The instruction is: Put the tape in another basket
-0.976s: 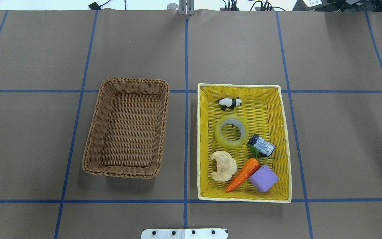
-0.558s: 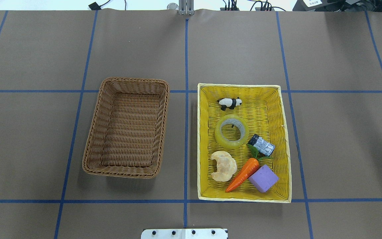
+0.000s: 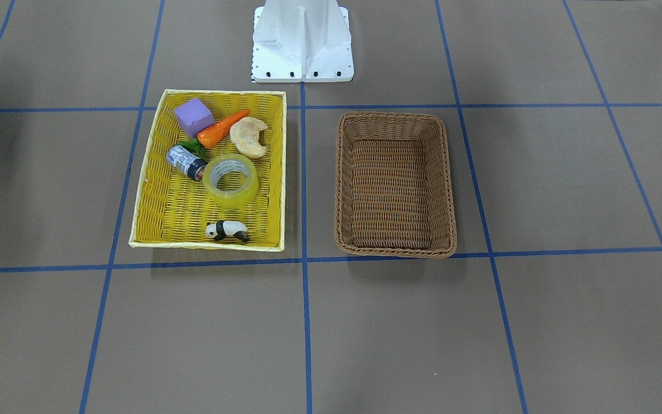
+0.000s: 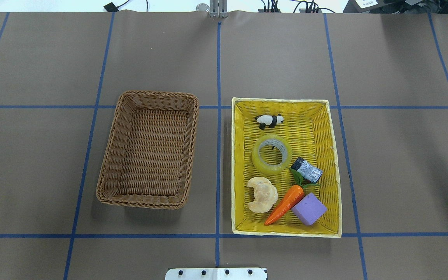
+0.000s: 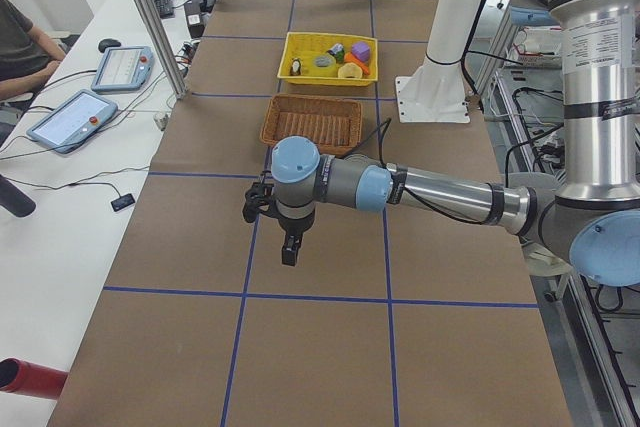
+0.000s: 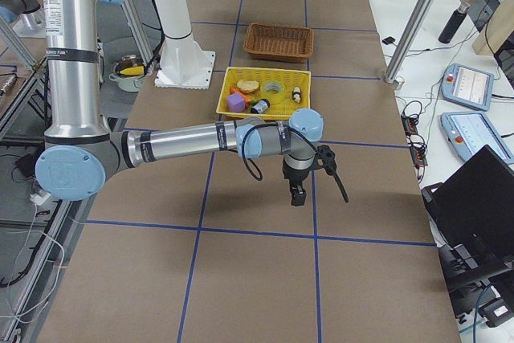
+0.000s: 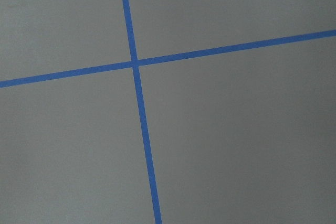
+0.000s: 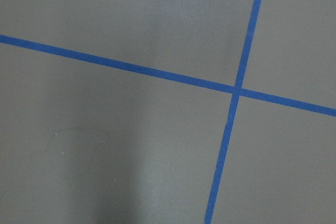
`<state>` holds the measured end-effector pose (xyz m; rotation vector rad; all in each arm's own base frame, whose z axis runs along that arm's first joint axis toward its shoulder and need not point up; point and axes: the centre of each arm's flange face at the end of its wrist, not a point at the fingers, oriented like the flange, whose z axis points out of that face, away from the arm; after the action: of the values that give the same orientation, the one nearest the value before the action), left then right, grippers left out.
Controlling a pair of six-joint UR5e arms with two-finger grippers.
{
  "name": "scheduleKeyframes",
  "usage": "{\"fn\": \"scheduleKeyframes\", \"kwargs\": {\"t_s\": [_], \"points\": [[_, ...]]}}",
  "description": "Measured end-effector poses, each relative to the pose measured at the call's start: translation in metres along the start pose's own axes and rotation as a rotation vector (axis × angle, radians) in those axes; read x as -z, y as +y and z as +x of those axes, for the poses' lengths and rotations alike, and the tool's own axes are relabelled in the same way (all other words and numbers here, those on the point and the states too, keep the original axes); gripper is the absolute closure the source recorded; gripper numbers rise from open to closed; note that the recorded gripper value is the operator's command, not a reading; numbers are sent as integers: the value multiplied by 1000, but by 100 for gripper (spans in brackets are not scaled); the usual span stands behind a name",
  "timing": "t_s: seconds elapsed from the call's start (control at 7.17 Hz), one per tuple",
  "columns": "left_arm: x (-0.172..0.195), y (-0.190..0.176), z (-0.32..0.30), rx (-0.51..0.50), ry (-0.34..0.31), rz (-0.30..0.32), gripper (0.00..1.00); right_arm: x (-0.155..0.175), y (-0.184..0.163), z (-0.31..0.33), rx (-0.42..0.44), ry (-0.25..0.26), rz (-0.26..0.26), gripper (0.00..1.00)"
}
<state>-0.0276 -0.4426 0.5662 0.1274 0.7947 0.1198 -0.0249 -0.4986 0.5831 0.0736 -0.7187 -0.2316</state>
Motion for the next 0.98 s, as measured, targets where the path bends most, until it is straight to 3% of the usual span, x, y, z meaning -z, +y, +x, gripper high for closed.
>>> {"fn": "scheduleKeyframes", "kwargs": {"t_s": [0.98], "points": [[10,-3,10,-21,5,21,2,0,-1,-10,10,-7,0,0]]}}
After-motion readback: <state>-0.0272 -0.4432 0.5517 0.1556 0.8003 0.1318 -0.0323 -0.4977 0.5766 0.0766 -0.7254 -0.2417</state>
